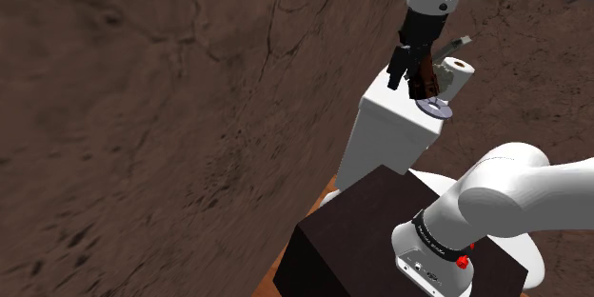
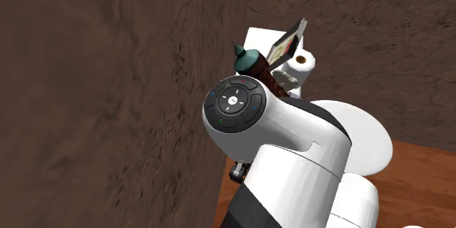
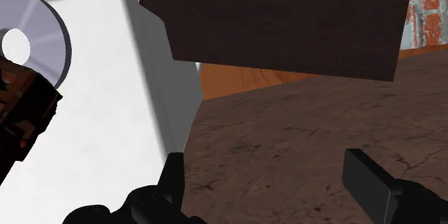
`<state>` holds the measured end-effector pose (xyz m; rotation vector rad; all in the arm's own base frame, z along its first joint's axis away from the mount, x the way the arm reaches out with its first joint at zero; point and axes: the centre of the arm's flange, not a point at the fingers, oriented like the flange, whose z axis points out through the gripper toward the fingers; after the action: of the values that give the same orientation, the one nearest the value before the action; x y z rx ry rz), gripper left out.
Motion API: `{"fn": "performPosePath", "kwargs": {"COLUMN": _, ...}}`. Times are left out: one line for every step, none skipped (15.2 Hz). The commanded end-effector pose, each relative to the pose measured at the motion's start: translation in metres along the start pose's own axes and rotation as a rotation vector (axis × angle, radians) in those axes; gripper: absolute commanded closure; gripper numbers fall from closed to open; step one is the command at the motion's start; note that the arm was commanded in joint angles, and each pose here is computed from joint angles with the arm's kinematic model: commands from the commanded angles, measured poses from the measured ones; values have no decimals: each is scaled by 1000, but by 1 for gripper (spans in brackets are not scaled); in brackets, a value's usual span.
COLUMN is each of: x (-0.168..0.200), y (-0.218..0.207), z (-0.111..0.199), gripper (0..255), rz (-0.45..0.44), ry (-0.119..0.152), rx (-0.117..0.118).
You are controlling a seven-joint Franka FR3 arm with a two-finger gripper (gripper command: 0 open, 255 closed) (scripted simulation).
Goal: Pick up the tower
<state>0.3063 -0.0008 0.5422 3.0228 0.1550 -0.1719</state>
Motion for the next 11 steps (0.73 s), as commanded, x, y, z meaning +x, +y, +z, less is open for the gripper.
{"fn": "performPosePath", "kwargs": {"x": 0, "y": 0, "z": 0, "gripper": 0, "rz": 0, "ry": 0, "rx": 0}}
{"fn": "performPosePath", "kwargs": {"x": 4, "y": 11, "z": -5, "gripper": 0, "rz": 0, "ry": 15, "rx": 4}}
{"fn": "performPosePath", "kwargs": {"x": 8, "y": 22, "z": -10, "gripper": 0, "rz": 1, "ry": 31, "rx": 8}}
{"fn": "performPosePath", "kwargs": {"x": 12, "y": 33, "z": -14, "gripper": 0, "rz": 1, "ry": 46, "rx": 12}}
{"fn": "performPosePath", "kwargs": {"x": 16, "y": 45, "z": -19, "gripper": 0, "rz": 1, "ry": 61, "rx": 16}}
{"fn": "performPosePath", "kwargs": {"x": 19, "y": 56, "z": -24, "gripper": 0, "rz": 1, "ry": 76, "rx": 21}}
{"fn": "performPosePath", "kwargs": {"x": 23, "y": 67, "z": -29, "gripper": 0, "rz": 2, "ry": 92, "rx": 25}}
{"fn": "performPosePath", "kwargs": {"x": 26, "y": 78, "z": -34, "gripper": 0, "rz": 2, "ry": 107, "rx": 29}}
{"fn": "performPosePath", "kwargs": {"x": 30, "y": 90, "z": -39, "gripper": 0, "rz": 2, "ry": 122, "rx": 33}}
{"fn": "performPosePath", "kwargs": {"x": 33, "y": 101, "z": -44, "gripper": 0, "rz": 3, "ry": 138, "rx": 37}}
{"fn": "performPosePath", "kwargs": {"x": 37, "y": 112, "z": -49, "gripper": 0, "rz": 3, "ry": 153, "rx": 41}}
